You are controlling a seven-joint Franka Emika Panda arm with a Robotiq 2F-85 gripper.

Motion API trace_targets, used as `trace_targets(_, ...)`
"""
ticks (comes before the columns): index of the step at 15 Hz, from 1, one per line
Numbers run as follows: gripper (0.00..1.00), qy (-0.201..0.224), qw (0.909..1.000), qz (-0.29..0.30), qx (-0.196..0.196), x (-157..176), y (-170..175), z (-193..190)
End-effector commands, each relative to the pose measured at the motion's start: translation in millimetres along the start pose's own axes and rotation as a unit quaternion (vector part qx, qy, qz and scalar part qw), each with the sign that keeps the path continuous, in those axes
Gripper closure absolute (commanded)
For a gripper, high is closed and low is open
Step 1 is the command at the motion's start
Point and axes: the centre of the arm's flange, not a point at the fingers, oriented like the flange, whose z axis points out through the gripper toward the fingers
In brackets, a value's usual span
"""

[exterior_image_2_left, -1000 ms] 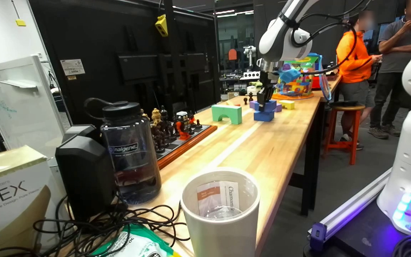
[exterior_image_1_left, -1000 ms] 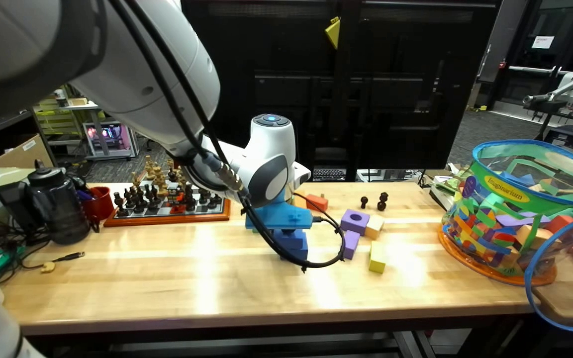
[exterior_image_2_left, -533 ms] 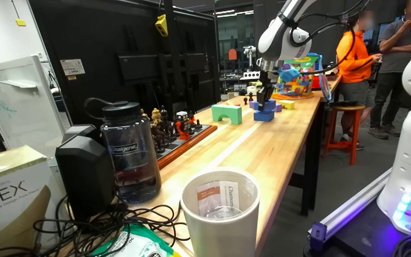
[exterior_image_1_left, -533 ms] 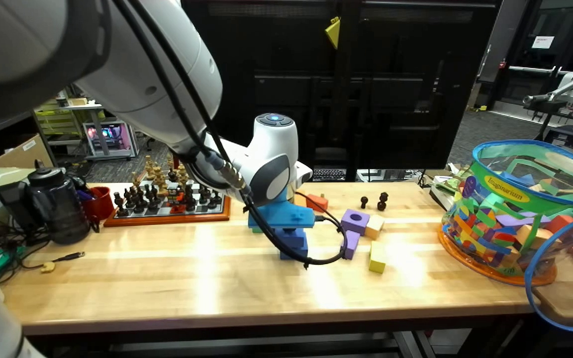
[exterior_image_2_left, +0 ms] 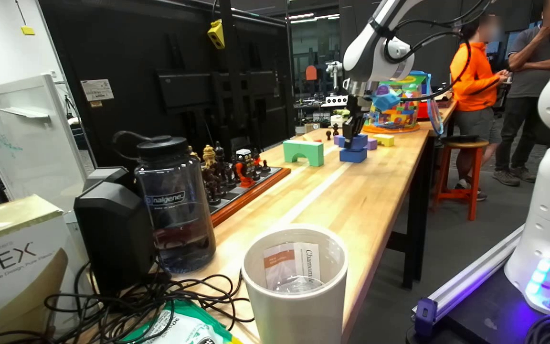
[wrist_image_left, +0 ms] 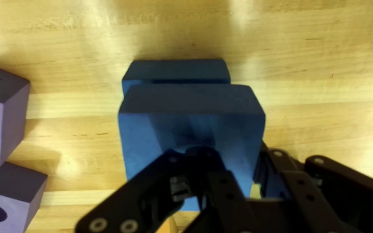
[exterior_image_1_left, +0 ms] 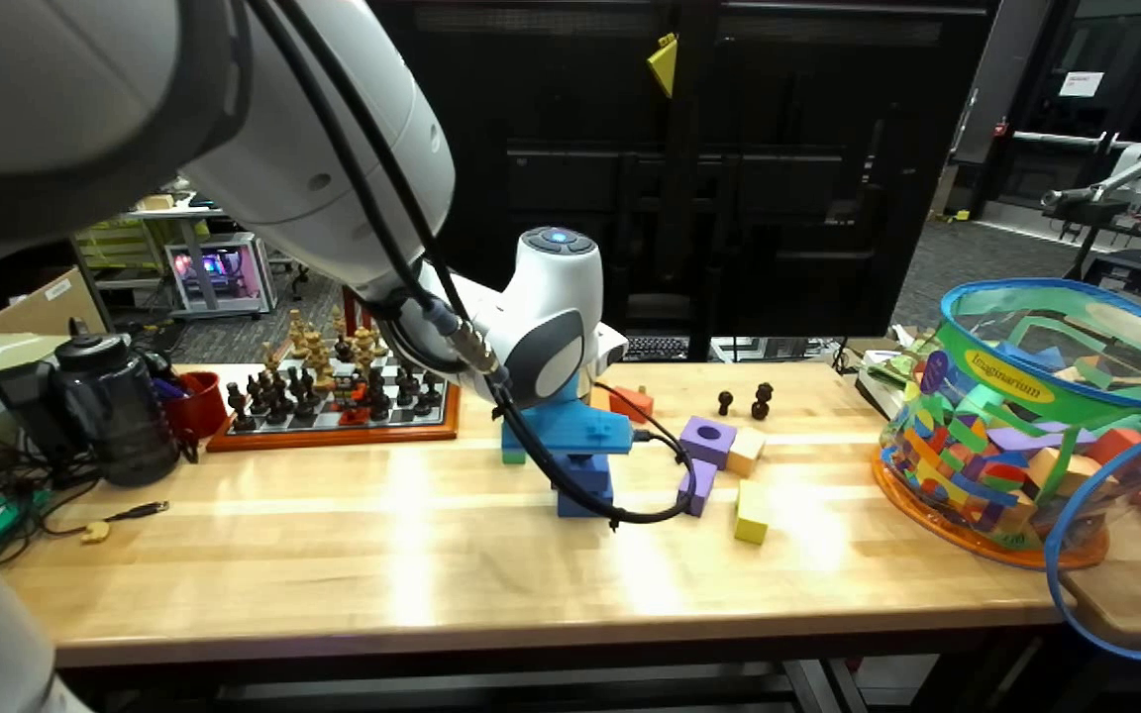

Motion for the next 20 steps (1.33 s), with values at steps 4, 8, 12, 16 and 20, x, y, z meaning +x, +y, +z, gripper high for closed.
trace_targets(4,0.94,-0.004,0.9999,-0.007,0.01,5.6,8.0,3.9)
trace_targets(8,0.94,-0.006,0.9999,-0.007,0.011,6.3,8.6,5.4)
trace_targets(12,0.49,-0.011,0.9999,-0.004,0.012,5.3,9.3,6.9)
trace_targets(16,0.26,-0.014,0.9998,-0.002,0.014,4.1,9.2,6.7)
trace_targets(20,0.02,-0.013,0.9998,-0.002,0.014,4.7,7.7,5.0)
